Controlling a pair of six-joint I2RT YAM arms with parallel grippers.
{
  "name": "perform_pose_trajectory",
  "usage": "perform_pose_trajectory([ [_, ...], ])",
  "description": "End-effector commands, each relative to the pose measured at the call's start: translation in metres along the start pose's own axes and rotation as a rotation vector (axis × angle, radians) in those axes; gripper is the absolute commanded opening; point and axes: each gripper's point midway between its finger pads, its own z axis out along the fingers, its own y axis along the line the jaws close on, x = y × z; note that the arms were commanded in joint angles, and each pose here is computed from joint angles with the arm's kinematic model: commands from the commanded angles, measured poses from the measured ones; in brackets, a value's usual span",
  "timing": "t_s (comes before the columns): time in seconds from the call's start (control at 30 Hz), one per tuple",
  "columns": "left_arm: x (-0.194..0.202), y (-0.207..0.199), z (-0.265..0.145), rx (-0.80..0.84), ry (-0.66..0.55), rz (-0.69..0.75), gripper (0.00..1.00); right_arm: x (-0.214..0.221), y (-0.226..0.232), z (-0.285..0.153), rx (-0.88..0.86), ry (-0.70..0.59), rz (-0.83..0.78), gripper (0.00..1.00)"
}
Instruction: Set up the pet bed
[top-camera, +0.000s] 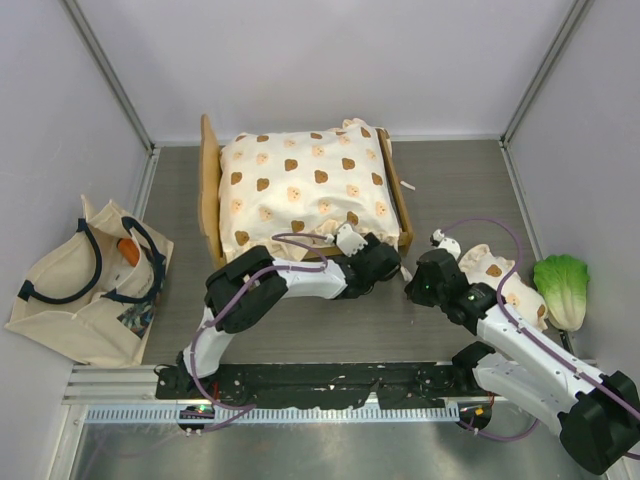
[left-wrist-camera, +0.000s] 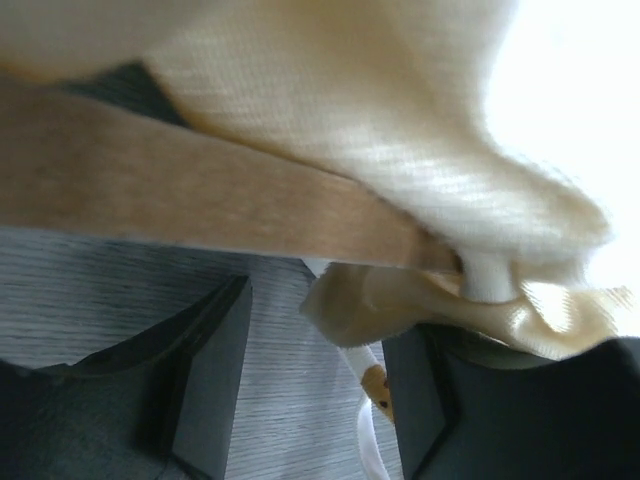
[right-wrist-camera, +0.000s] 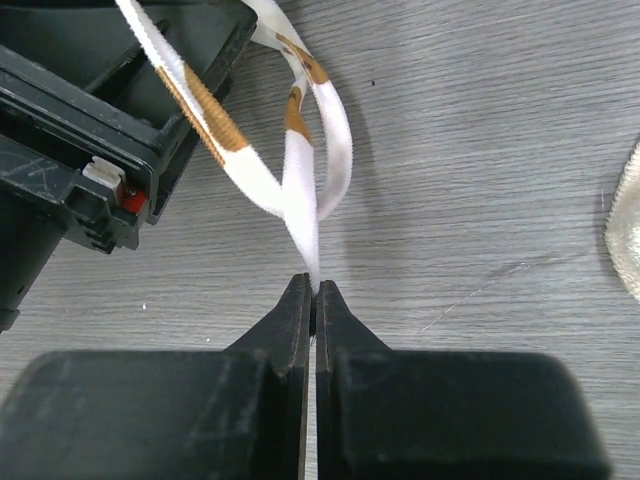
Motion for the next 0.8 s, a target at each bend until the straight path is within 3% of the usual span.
perform_pose_trajectory([
  [0.0,0.009,0.088,0.008,-0.263,-0.004,0.102,0.56,-0.011,0.011,-0.004,-0.048,-0.042,-0.014,0.01],
  [0.43,0.015,0.096,0.027,-0.32,-0.033,-0.01,0.53,-0.009,0.016,-0.009,-0.097,-0.039,-0.029,0.01],
  [0.77,0.02,0.1,0.031,-0.347,-0.03,-0.022,0.29,-0.008,0.019,-0.011,-0.119,-0.037,-0.043,0.01],
])
